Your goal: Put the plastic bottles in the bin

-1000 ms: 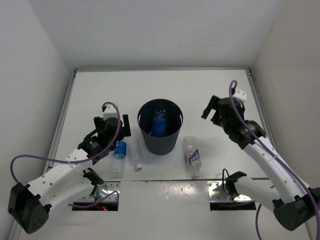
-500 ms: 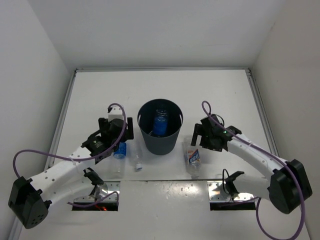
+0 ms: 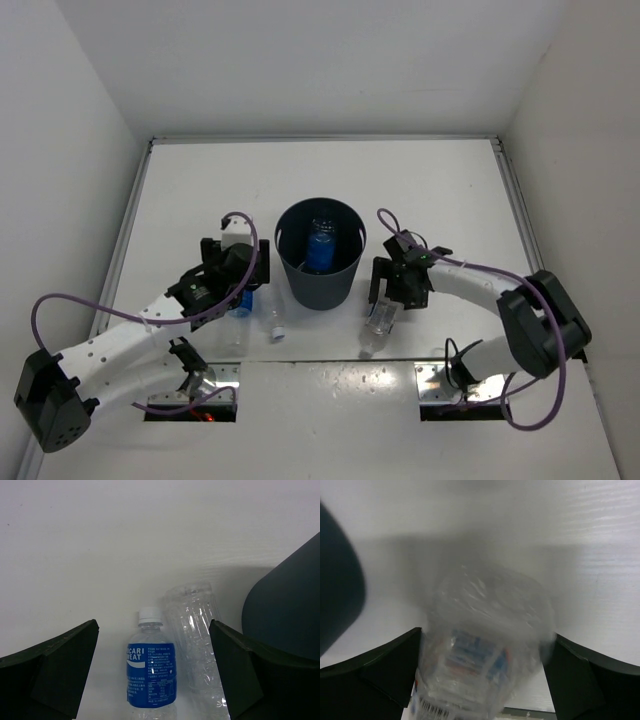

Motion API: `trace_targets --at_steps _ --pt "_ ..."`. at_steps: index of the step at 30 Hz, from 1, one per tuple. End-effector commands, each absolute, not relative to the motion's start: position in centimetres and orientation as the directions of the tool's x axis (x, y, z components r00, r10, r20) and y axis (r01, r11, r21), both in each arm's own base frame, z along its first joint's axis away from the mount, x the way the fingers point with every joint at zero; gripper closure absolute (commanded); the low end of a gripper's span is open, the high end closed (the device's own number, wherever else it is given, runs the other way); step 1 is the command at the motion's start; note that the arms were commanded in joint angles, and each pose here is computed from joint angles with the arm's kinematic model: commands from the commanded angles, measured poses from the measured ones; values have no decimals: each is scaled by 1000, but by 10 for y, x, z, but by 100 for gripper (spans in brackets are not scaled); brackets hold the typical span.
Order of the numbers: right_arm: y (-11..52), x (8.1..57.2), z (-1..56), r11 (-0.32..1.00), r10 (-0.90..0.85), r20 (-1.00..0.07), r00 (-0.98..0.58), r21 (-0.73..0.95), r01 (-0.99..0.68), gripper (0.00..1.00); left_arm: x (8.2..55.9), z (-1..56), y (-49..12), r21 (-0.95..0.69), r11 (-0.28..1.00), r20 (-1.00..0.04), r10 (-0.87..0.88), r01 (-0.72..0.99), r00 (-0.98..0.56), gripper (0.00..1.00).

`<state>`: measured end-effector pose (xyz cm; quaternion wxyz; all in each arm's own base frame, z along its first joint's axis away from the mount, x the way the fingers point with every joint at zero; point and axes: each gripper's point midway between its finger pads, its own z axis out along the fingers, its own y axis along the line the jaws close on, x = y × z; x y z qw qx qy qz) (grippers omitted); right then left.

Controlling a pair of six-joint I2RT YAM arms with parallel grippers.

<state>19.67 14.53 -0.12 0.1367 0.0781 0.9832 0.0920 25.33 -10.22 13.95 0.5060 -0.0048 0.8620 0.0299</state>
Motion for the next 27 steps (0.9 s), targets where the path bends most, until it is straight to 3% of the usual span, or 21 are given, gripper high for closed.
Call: trace_targets --at_steps 1,7,16,22,27 --pt "146 200 -8 971 180 -210 -961 195 139 7 258 161 -104 10 998 -899 -18 -60 -438 0" --pt "130 205 2 967 227 -221 -949 170 191 27 257 161 -102 12 997 -898 -21 -72 -440 0" --pt "79 269 107 873 480 -431 -764 321 367 52 257 163 -101 9 997 -902 -26 -79 -430 0" --pt "34 311 231 840 529 -706 -471 359 406 56 257 161 -101 15 997 -900 -21 -79 -436 0" --pt "29 318 337 841 475 -856 -203 373 393 61 257 161 -101 15 997 -900 -21 -79 -436 0"
